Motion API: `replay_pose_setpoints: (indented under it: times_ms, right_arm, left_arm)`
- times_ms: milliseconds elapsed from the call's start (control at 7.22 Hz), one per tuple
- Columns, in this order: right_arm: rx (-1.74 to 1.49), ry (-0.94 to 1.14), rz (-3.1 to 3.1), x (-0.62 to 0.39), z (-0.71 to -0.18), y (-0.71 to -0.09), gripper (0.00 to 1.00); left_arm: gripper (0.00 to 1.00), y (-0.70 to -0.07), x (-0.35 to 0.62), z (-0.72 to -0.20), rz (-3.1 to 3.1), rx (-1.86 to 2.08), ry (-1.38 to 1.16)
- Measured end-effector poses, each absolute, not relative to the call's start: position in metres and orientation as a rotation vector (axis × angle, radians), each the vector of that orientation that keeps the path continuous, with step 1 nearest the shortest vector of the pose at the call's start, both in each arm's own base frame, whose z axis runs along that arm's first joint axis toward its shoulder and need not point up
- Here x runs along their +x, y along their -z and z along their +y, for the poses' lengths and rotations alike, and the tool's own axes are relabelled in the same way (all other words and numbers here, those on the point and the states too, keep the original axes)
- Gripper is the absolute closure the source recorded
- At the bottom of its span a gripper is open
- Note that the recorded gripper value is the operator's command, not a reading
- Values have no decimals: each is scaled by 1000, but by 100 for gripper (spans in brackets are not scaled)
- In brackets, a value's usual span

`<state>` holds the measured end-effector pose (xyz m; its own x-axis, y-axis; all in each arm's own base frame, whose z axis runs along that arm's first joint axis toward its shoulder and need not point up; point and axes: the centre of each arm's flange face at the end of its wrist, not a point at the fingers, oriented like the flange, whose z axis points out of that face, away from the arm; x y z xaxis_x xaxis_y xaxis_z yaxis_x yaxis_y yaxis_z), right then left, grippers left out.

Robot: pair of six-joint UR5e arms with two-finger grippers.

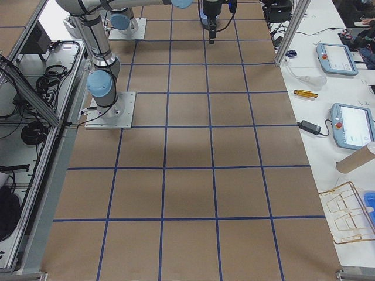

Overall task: Stack green bowl on blue bowl
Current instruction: 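Move the left gripper away from the blue bowl toward the table edge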

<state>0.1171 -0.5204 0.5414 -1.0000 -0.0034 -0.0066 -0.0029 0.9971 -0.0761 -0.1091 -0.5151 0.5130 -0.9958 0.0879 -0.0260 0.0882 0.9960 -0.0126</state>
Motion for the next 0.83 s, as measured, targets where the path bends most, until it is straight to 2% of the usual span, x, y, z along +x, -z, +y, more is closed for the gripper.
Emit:
replay_pose_setpoints:
  times_ms: [554, 831]
  right_arm:
    - [-5, 119, 3132, 117, -520, -541, 0]
    - [-5, 119, 3132, 117, -520, -541, 0]
  left_arm:
    - [0, -513, -106, -516, 3110, 142, 21]
    - [0, -514, -86, -519, 3094, 288, 14]
